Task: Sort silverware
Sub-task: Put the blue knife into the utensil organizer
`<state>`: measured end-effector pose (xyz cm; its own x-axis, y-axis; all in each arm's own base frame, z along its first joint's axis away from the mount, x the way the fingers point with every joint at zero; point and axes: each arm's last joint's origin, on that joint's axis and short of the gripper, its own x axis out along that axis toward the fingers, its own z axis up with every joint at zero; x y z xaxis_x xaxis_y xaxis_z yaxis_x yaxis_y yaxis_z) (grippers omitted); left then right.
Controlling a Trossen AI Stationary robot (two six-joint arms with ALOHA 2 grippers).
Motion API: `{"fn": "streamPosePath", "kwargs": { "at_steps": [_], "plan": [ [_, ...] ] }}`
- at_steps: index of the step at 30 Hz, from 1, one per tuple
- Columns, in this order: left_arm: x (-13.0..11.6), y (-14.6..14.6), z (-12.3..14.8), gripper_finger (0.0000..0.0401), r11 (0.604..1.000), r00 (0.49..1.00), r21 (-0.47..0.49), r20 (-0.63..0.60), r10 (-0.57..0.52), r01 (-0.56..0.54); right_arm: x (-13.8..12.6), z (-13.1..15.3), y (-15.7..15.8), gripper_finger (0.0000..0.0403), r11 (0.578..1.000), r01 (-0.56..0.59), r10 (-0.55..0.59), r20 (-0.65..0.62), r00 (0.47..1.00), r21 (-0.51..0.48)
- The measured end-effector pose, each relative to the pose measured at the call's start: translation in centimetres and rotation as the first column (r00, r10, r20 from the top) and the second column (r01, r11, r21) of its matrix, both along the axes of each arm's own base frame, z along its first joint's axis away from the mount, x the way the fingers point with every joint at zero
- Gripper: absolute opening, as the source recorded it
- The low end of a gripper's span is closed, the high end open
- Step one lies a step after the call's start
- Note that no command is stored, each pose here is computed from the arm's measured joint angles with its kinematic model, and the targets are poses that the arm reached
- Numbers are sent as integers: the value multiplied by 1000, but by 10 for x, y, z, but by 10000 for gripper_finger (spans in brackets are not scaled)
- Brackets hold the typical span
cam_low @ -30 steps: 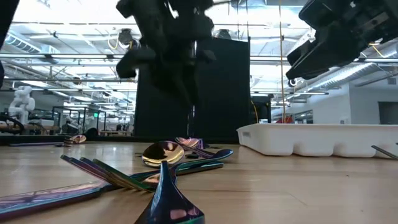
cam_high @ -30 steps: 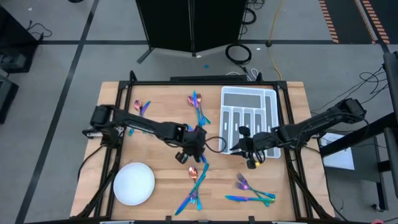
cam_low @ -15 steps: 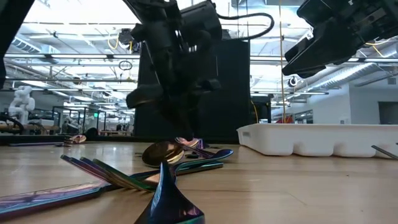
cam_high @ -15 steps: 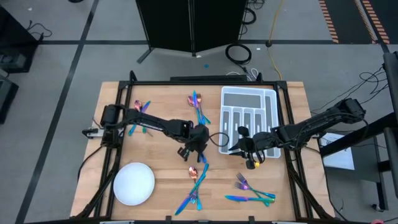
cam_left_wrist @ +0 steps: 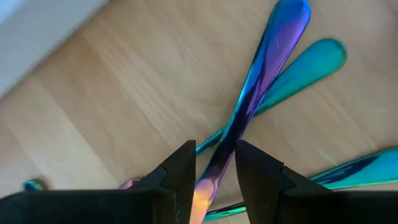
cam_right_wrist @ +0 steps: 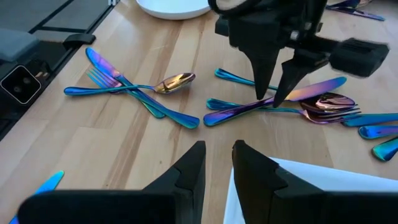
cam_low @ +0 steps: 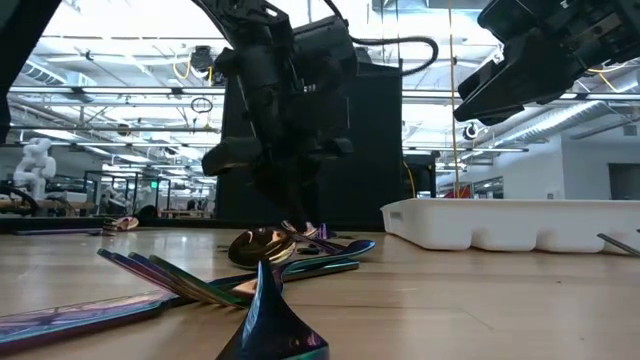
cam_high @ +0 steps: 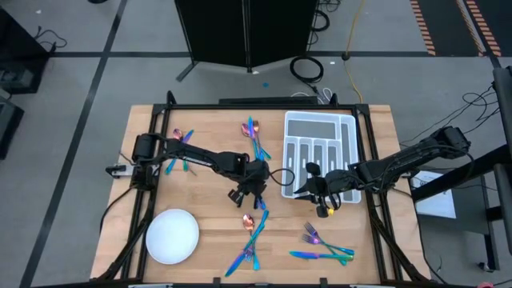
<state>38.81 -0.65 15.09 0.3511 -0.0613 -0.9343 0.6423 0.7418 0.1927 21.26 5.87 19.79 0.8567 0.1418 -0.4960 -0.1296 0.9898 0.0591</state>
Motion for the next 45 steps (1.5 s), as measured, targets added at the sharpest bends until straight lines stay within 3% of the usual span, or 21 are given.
{"fn": "streamPosePath", "kwargs": {
  "at_steps": [26, 38, 45],
  "plan": [
    [-3, 5, -7, 113, 1000, 998, -1, -58, 22, -22, 0, 0, 0, 68, 1000, -6, 6, 2, 1000, -11],
    [-3, 5, -7, 49, 1000, 998, -2, -57, 21, -21, 0, 0, 0, 68, 1000, -6, 6, 2, 1000, -11],
    [-2, 5, -6, 40, 1000, 999, 5, -50, 23, -23, 0, 0, 0, 68, 1000, -6, 6, 2, 1000, -11]
  ]
}}
